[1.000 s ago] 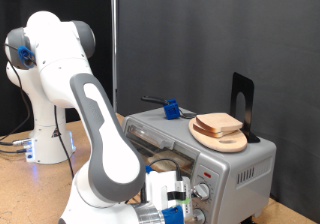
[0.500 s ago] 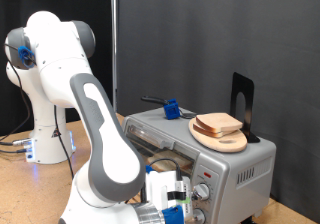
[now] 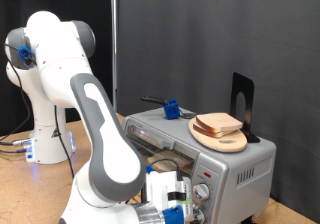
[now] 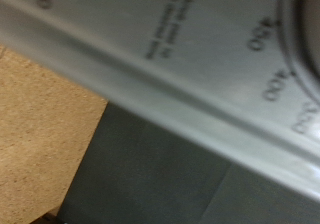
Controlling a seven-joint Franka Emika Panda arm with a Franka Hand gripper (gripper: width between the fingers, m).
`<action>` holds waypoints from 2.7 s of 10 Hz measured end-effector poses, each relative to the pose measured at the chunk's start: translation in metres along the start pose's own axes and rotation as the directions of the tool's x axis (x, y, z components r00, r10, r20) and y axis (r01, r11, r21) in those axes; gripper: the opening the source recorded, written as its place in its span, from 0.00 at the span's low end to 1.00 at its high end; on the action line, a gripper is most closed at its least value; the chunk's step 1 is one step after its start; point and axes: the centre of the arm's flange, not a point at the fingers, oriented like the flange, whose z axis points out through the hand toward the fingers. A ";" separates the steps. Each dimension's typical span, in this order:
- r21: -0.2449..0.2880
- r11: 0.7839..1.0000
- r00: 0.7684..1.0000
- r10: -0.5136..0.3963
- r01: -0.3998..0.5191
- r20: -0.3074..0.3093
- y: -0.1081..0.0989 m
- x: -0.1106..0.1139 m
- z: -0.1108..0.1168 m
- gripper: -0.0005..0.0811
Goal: Make a piece of toast with the oven
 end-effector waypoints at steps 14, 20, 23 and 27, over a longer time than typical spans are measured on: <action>-0.051 0.971 0.968 0.227 -0.233 -0.103 -0.006 -0.009 -0.001 0.13; 0.138 0.920 0.930 -0.355 0.366 -0.099 0.017 -0.009 -0.001 0.13; 0.200 0.789 0.814 -0.566 0.581 -0.131 0.023 -0.005 0.000 0.13; 0.349 0.463 0.553 -0.800 0.815 -0.232 0.007 -0.013 -0.013 0.46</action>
